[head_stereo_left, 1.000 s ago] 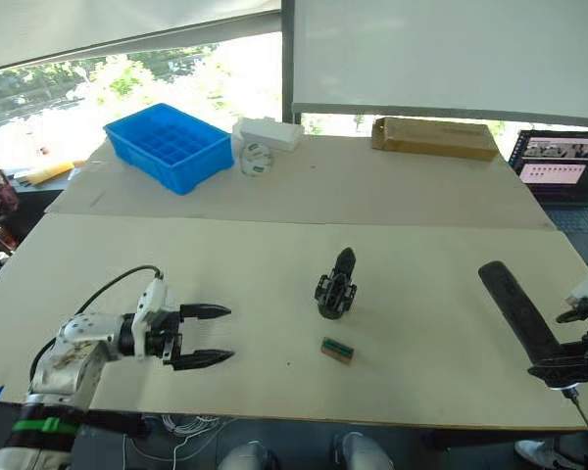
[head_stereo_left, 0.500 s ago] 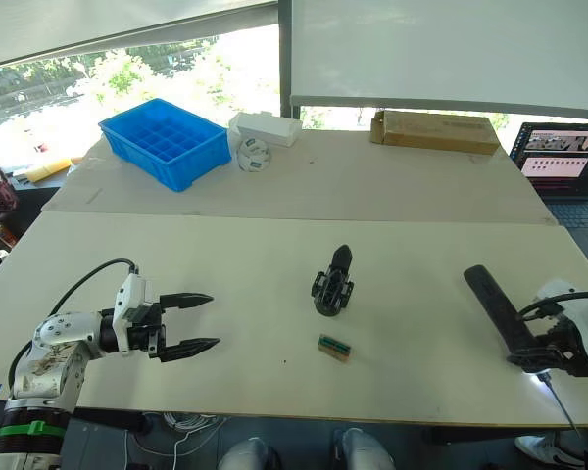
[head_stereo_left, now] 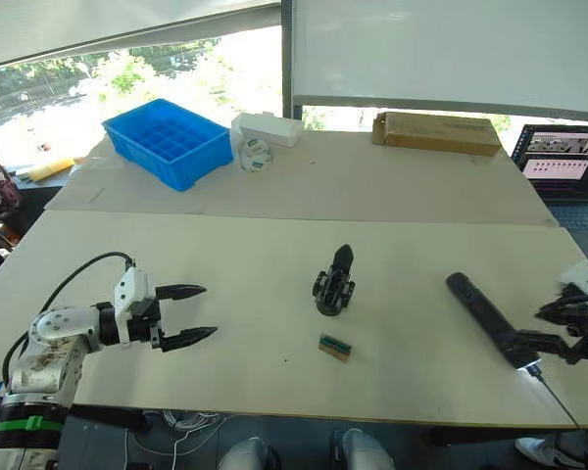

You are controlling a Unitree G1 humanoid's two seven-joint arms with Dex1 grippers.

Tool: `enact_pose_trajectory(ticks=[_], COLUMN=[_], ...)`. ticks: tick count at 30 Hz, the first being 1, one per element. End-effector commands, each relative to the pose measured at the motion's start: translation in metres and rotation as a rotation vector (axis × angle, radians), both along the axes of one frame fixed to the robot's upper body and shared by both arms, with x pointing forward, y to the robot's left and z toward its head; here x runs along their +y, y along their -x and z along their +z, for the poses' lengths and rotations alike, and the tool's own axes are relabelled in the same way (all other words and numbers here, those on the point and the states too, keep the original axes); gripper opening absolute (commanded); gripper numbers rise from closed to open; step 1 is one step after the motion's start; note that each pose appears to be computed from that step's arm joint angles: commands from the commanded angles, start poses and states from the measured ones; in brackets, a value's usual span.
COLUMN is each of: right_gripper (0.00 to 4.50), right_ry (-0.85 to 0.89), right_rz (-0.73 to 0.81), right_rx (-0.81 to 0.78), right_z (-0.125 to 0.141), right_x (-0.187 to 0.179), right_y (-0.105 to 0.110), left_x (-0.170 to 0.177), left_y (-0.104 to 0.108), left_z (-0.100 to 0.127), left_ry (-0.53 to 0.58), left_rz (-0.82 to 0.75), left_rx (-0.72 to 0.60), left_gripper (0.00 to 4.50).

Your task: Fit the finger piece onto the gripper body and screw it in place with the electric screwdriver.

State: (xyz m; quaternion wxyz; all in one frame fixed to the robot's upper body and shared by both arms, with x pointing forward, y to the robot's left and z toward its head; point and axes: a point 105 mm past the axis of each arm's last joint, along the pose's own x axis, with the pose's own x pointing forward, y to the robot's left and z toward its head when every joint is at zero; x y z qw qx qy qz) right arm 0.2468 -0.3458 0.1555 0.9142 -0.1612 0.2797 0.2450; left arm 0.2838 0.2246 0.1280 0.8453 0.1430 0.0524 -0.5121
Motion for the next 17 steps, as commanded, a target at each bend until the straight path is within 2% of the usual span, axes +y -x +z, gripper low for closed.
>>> enact_pose_trajectory(ticks=[1,2,4,6,9,13,17], right_gripper=[4.46,4.46,4.46,4.46,4.46,4.46,4.46], right_ry=[-0.036,-0.02,0.094,0.075,0.06,0.047,0.06], right_rz=[0.174,0.189,0.394,0.47,0.59,0.656,0.636], right_rx=[-0.373,-0.431,-0.526,-0.585,-0.582,-0.614,-0.626], right_z=[0.06,0.066,0.063,0.057,0.031,0.016,0.009], right_x=[0.022,0.025,0.055,0.078,0.105,0.12,0.115], right_y=[0.012,0.016,0.032,0.043,0.057,0.059,0.051], left_x=[0.025,0.03,0.039,0.044,0.048,0.047,0.04], left_y=[-0.006,-0.007,-0.014,-0.019,-0.024,-0.025,-0.022], left_z=[0.015,0.015,0.022,0.026,0.023,0.01,0.008], left_ry=[-0.11,-0.137,-0.18,-0.19,-0.2,-0.216,-0.209], left_rz=[0.079,0.093,0.119,0.148,0.163,0.163,0.149], left_rx=[-0.125,-0.148,-0.232,-0.263,-0.246,-0.219,-0.238], left_gripper=[4.5,4.5,4.5,4.5,4.5,4.5,4.5])
